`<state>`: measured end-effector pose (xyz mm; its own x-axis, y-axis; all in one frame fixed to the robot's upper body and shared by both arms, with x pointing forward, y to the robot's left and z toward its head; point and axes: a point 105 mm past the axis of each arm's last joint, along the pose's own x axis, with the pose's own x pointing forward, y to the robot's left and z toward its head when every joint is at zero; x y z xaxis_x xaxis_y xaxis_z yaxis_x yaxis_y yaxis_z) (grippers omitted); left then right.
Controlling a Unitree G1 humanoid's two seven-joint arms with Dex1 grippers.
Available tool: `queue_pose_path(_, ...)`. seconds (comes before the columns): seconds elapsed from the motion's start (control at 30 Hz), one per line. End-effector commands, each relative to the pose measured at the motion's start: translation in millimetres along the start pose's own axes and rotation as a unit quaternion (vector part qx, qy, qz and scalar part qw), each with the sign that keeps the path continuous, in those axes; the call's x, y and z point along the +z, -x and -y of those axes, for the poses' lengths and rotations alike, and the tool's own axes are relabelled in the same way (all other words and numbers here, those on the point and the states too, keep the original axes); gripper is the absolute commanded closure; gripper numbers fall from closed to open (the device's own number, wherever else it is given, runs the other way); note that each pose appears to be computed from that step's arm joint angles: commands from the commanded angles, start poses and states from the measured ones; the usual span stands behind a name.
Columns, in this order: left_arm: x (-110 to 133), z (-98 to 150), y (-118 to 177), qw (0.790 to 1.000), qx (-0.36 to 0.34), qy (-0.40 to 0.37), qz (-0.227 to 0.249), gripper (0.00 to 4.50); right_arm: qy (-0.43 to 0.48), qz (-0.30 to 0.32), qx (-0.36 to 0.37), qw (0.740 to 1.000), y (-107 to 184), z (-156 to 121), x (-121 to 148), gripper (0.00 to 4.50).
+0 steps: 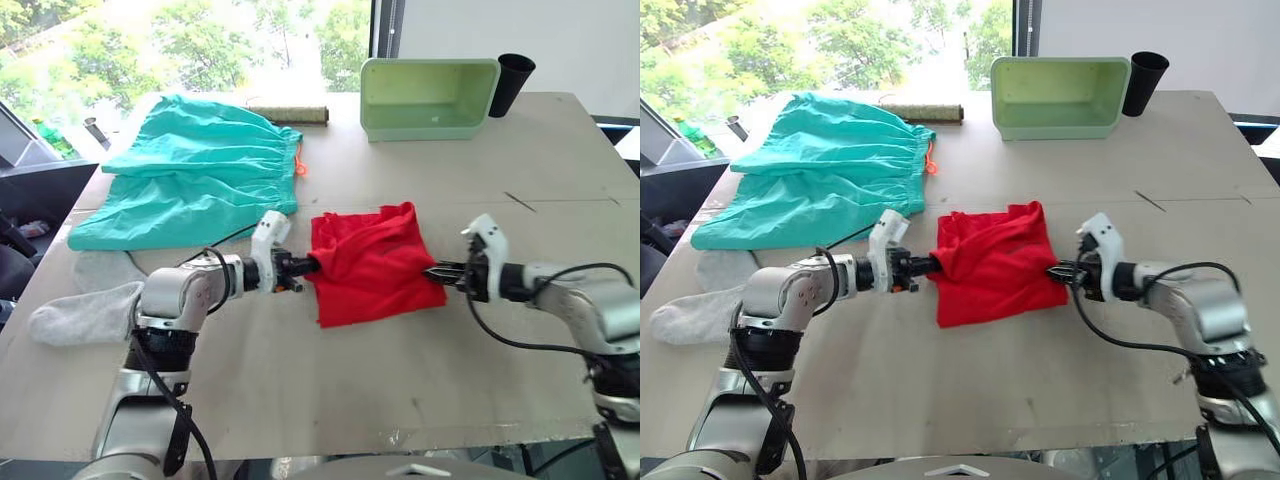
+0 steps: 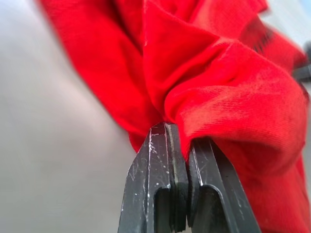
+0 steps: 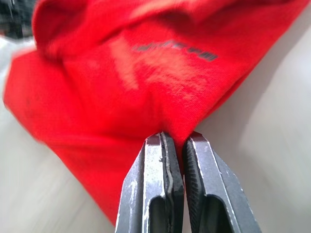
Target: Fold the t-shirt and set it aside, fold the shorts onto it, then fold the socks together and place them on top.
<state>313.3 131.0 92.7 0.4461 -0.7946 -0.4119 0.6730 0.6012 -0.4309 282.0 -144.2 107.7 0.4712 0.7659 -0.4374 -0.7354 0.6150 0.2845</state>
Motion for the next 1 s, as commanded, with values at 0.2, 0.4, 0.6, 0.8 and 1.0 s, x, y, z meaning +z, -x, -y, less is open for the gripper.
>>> queue_pose_path(0.2,8.3,-6.4,4.2,0.999,0.032,0.004,0.030,1.83,-0.032,-0.004,0.001,0.999,25.9,-28.2,-16.8,4.50)
queue_pose_path(0.4,6.7,-10.2,10.7,0.997,0.042,0.046,0.045,0.02,-0.042,0.010,-0.034,0.998,23.9,-23.3,-20.1,4.50)
queue_pose_path(0.6,16.5,-28.7,11.1,0.987,0.100,0.089,0.091,0.02,0.006,0.029,-0.069,0.997,19.7,-12.1,-14.6,4.50)
queue_pose_path(0.8,21.6,-44.2,15.9,0.975,0.165,0.091,0.118,0.02,0.073,0.038,-0.072,0.994,18.2,-10.2,-13.5,4.50)
queue_pose_path(1.0,14.1,-69.4,24.7,0.953,0.249,0.127,0.118,0.02,0.078,0.044,-0.055,0.994,20.8,-13.9,-14.2,4.50)
